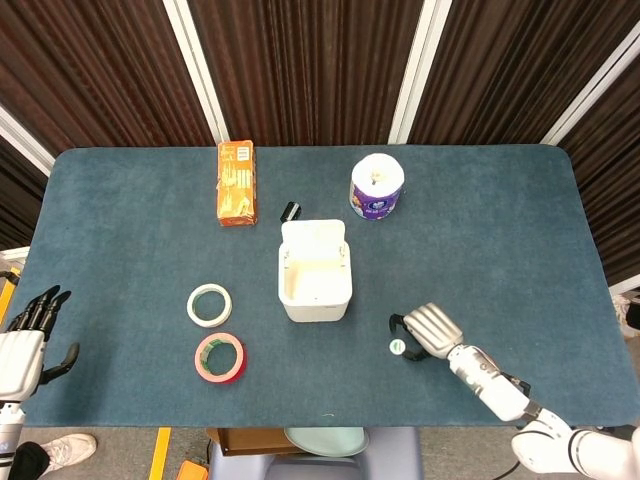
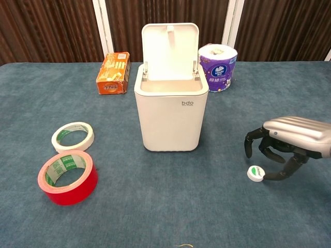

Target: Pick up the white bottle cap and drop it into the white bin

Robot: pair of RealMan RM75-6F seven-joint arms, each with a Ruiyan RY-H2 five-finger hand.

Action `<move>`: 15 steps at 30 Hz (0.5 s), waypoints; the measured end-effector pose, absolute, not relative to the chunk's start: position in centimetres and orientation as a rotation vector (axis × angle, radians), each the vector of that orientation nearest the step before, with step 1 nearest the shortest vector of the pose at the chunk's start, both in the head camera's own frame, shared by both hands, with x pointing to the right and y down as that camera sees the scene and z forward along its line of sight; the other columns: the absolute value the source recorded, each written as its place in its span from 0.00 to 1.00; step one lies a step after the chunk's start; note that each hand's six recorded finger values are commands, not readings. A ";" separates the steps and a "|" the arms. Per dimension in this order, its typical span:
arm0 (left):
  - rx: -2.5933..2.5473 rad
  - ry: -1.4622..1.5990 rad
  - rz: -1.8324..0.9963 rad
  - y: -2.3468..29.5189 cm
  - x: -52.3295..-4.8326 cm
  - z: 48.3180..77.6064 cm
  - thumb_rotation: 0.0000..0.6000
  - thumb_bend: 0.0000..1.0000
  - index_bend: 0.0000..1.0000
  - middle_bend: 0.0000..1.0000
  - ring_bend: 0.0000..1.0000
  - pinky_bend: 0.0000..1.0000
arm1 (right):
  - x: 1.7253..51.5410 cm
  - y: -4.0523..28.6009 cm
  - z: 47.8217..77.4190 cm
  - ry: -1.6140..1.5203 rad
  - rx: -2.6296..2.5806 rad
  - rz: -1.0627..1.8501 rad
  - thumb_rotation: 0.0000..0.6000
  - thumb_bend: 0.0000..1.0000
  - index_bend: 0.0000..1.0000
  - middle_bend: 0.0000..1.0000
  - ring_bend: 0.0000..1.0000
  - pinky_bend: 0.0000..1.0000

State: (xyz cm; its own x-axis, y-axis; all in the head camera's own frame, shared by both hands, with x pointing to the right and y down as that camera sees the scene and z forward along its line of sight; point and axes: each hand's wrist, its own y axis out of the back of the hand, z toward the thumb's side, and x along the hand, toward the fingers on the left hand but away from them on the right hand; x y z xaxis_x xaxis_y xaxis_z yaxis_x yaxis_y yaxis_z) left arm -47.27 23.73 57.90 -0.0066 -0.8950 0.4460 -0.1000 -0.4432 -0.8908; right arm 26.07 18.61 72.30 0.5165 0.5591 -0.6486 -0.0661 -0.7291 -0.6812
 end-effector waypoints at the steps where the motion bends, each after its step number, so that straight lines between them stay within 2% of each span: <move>1: -1.605 1.050 -1.519 23.7 -47.3 57.9 1.00 0.40 0.10 0.05 0.10 0.25 | 26.0 18.6 72.4 -0.402 -2.103 1.219 1.00 0.31 0.56 0.90 1.00 1.00; 15: -1.606 1.056 -1.518 23.7 -47.3 57.9 1.00 0.40 0.10 0.05 0.10 0.25 | 25.5 18.8 73.1 -0.383 -2.135 1.219 1.00 0.31 0.56 0.90 1.00 1.00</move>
State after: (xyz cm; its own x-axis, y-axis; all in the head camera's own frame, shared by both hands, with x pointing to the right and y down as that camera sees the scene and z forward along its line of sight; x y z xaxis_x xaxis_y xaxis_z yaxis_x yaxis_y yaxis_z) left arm -47.31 23.68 57.86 -0.0084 -0.8959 0.4441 -0.1049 -0.4409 -0.8914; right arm 25.53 18.79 73.10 0.5266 0.5348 -0.6608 -0.0608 -0.7517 -0.6567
